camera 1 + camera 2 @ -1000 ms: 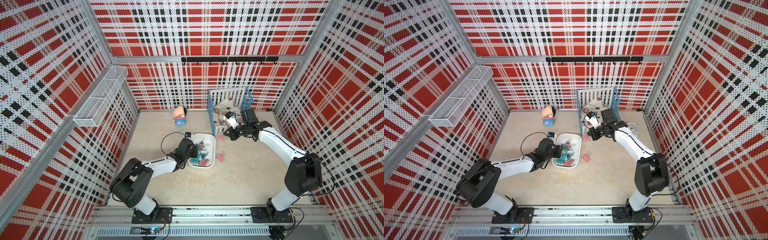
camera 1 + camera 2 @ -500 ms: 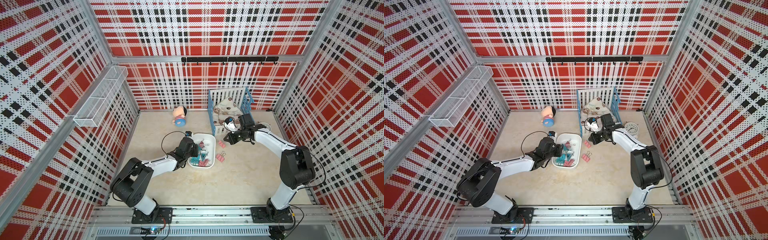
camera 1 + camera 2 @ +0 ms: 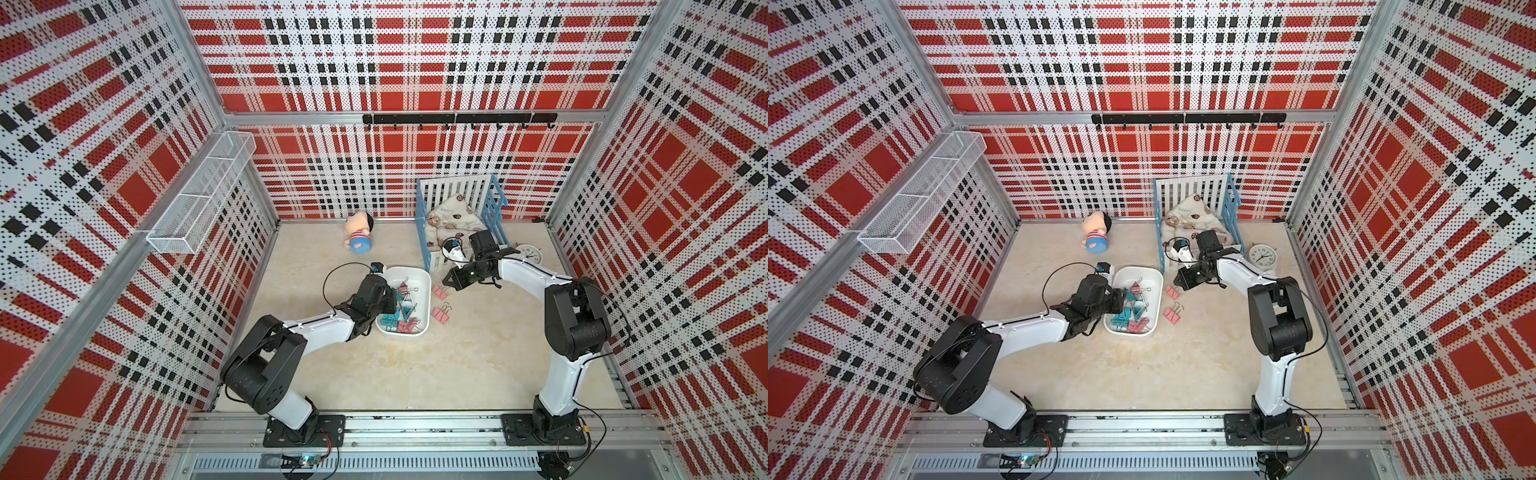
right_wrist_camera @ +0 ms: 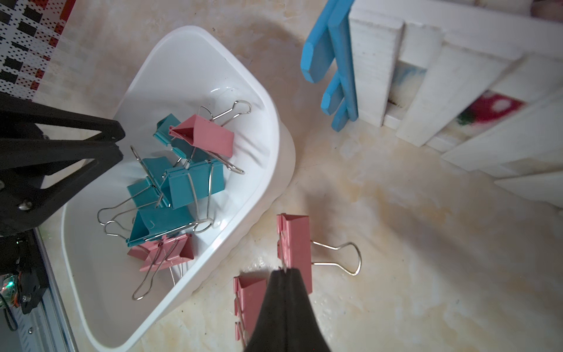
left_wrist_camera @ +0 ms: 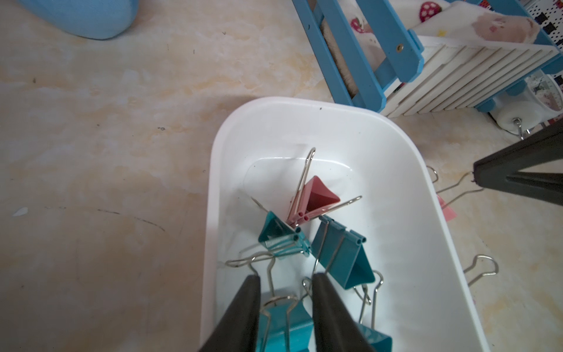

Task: Take out the binder clips from the storage box
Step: Place the binder clip at the center of the board.

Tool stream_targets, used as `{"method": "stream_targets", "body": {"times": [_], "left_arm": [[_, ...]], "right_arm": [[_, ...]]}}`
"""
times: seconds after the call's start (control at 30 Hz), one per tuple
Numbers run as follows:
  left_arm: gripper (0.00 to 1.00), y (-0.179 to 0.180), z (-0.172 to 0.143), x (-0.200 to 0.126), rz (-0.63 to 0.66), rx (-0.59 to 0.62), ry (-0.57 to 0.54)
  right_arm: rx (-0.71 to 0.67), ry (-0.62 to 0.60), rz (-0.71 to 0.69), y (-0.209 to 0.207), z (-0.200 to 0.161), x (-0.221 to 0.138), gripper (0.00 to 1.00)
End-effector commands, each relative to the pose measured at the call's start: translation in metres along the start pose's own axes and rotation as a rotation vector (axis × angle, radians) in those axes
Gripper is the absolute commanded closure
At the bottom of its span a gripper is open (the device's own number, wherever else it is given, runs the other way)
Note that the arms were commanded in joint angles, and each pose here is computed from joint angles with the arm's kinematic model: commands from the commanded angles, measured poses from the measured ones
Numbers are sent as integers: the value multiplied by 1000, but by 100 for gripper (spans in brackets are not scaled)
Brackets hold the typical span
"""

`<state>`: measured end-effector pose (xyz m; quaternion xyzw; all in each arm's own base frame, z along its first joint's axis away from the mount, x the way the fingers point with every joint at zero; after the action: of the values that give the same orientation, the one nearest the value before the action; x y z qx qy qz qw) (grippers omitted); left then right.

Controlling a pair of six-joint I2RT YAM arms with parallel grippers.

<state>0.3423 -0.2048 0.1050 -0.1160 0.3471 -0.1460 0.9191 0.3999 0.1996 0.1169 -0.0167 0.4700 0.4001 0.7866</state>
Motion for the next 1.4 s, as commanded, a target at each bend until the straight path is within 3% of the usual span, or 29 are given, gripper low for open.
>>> {"method": "stream_targets", "body": {"times": [0.0,0.73,1.37], "left_arm": [[64,-3,8,-2,2,6,-16],[64,-2,4,-2,2,7,-12],[64,0,2,0,4,9,-7]], "right_arm": [[6,-8,23,0,5,3,99],[35,41,17,-6,-11,15,93],[10,19,-15,-4,4,0,76]]}}
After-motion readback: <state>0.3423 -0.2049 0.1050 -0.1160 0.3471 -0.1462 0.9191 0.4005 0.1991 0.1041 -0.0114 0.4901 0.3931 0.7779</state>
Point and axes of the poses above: each gripper's point midway between its finger pads, its own x axis out along the fingers, its own y axis along the line the jaws close on, z = x × y, the point moved 3 cm from there along -x, back along the fingers, and after that the axes turned 2 degrees about -x, right-handed, at the moved point
